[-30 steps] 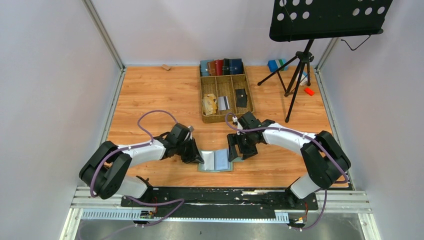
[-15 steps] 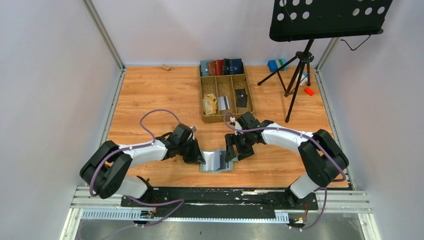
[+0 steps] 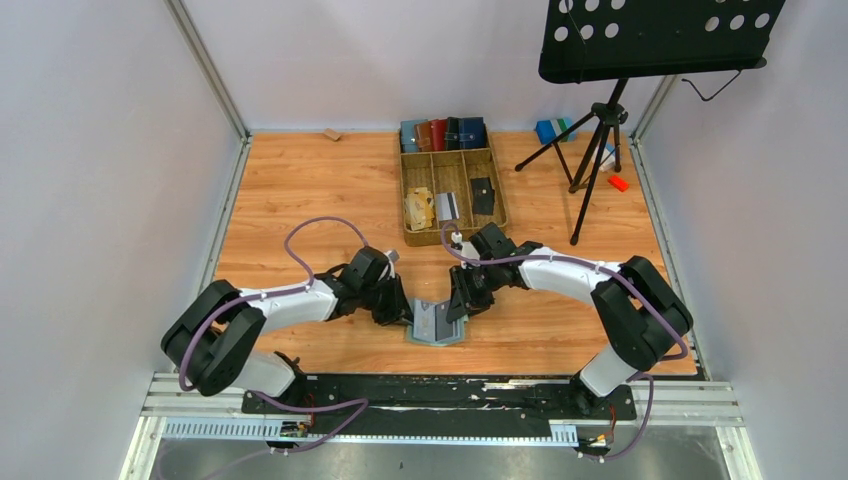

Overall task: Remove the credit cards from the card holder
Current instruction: Remove the credit card from the card holder.

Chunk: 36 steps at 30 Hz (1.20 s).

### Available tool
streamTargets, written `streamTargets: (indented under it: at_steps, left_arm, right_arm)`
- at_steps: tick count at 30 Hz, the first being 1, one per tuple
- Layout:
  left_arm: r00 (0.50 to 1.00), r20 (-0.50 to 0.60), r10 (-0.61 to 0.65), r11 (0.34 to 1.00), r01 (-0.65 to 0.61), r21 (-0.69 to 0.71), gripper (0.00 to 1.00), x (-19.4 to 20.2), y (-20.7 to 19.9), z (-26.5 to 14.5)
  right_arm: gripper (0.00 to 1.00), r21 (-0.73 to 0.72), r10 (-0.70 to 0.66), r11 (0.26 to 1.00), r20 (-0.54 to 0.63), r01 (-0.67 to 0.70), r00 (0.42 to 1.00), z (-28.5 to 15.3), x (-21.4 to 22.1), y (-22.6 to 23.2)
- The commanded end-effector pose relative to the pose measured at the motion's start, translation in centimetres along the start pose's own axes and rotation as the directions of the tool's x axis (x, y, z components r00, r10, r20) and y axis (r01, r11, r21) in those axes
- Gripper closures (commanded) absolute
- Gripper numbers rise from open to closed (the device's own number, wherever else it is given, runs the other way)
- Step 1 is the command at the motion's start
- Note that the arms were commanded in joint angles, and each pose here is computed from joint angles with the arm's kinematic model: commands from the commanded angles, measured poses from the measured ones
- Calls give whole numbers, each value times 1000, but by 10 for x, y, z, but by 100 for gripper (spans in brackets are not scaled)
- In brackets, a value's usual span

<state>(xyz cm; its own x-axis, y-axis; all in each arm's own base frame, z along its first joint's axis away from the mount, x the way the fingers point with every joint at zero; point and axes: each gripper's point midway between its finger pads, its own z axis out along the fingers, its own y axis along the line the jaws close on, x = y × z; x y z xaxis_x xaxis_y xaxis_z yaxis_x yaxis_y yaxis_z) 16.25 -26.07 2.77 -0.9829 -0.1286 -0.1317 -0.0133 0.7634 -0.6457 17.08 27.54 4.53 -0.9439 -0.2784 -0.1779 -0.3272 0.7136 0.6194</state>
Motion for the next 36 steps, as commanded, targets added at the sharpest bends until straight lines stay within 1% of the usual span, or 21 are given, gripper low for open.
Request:
streamTargets:
  at_steps: [1,3,5,8,12,15,23,25,27,29,32,34,36]
  left_arm:
    - [998,64,11,996,-17,90,82,-11,-28,-14]
    - [996,91,-6,994,-4,108,79,-10,-28,-21]
    - [992,123,-27,989,9,146,74,-10,-30,-25]
    - [989,131,-64,977,36,210,62,-5,-32,-26]
    - [990,113,-85,971,57,233,57,-2,-31,-22]
    - [992,101,-80,974,56,219,56,-1,-28,-18]
    - [993,98,-71,973,47,228,58,-4,-31,-14]
    - [993,94,-70,970,46,237,58,-5,-34,-13]
    - [994,90,-67,968,43,246,58,-6,-39,-11]
    - [995,87,-51,967,27,253,63,-7,-46,-10]
    - [996,84,-19,966,-3,259,72,-9,-59,-9]
    - [996,85,7,970,-28,242,78,-10,-62,-10]
    - [995,87,38,980,-55,191,82,-11,-62,-12]
  right_arm:
    - [85,3,-18,1000,28,18,999,-3,-8,5]
    - [94,20,-13,1000,20,12,1000,-2,-5,0]
    - [97,19,-11,1000,22,11,1000,-2,-4,0]
    - [99,4,-13,1000,32,13,999,-2,-4,2]
    - [100,1,-8,1000,32,8,999,-1,-3,2]
    - [100,-2,-6,1000,28,7,1000,0,-1,1]
    - [100,-21,-9,1000,25,10,1000,0,1,2]
    - [95,-37,-10,999,26,11,1000,1,1,5]
    - [85,-58,-6,998,26,8,1000,2,1,7]
    - [78,-80,-8,997,30,11,1000,2,1,11]
    - [73,-133,-1,991,51,8,999,1,-4,16]
    - [71,-198,46,980,45,-36,998,0,-1,17]
    - [70,-214,95,973,39,-84,995,0,0,11]
